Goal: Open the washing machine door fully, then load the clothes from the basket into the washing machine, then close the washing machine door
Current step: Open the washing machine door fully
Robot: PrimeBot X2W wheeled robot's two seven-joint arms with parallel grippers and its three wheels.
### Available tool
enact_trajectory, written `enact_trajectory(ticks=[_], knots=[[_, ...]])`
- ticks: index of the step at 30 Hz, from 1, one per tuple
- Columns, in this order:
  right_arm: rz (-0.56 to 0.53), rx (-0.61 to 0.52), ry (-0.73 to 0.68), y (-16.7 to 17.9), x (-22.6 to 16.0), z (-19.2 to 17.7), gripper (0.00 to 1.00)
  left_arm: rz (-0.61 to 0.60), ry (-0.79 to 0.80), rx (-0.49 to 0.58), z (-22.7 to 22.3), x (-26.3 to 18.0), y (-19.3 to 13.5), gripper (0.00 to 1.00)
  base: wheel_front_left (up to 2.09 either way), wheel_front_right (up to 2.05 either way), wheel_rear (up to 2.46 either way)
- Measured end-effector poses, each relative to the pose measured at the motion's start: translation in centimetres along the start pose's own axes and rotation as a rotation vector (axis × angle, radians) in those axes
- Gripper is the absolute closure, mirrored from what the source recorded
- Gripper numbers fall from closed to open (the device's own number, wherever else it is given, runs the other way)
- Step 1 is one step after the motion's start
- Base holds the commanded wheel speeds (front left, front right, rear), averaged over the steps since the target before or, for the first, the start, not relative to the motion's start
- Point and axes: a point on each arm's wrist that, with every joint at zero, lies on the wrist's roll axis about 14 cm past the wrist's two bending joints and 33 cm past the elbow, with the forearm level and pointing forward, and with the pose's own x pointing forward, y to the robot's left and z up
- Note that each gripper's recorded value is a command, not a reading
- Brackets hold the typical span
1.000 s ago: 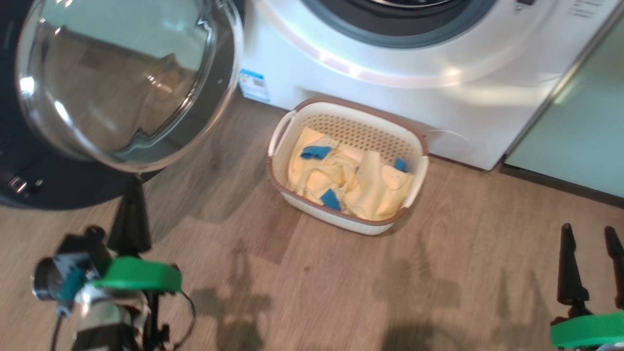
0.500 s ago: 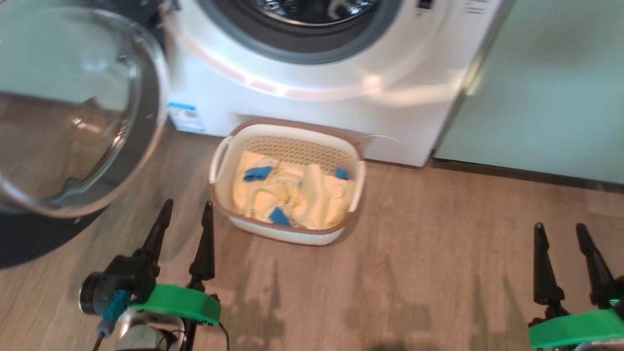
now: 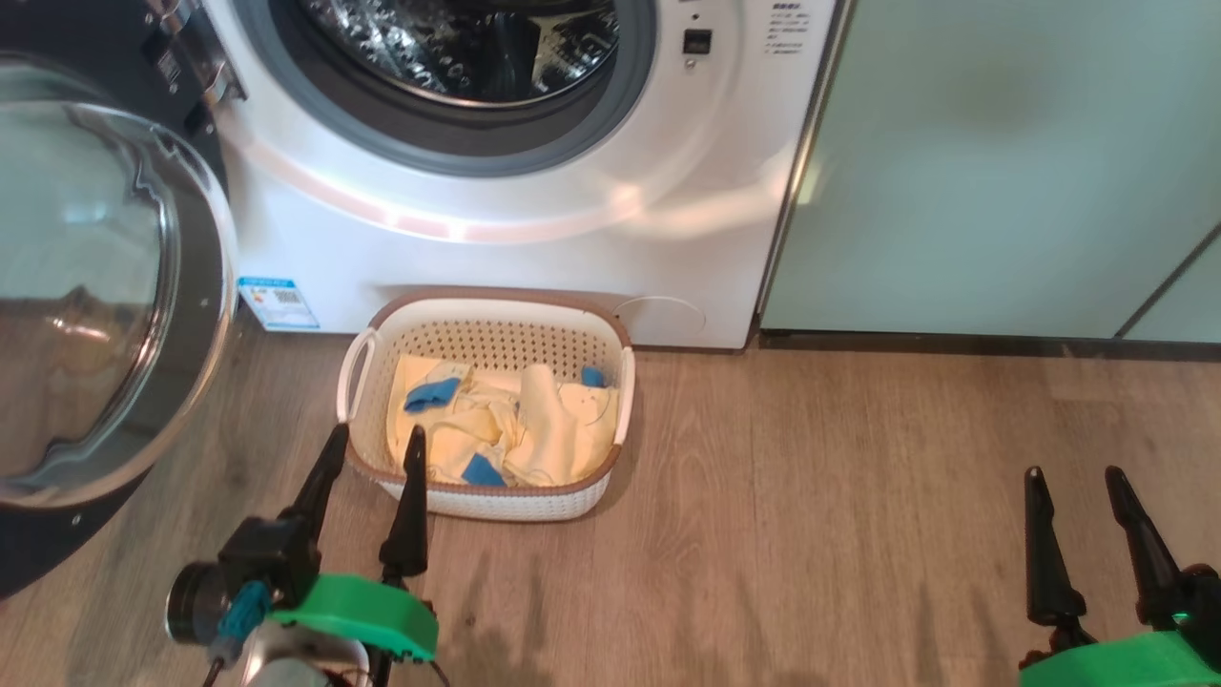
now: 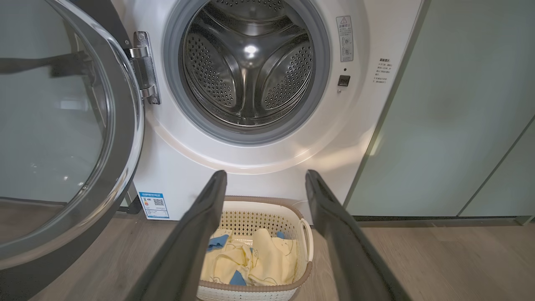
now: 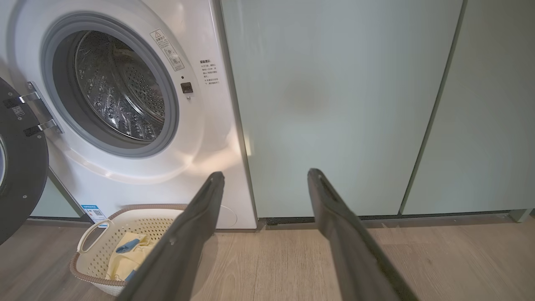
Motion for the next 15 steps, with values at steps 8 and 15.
enact_trajectory(ticks=[8, 15], knots=[[-0.018, 0.002, -0.021, -0.4, -0.8, 0.7, 0.0, -0.012, 0.01, 0.007, 0.0, -0.3, -0.4, 0.0, 0.0, 0.0, 0.0], [-0.021, 0.004, -0.018, -0.5, -1.3, 0.6, 0.0, -0.002, 0.011, 0.011, 0.1, -0.6, -0.4, 0.0, 0.0, 0.0, 0.0]])
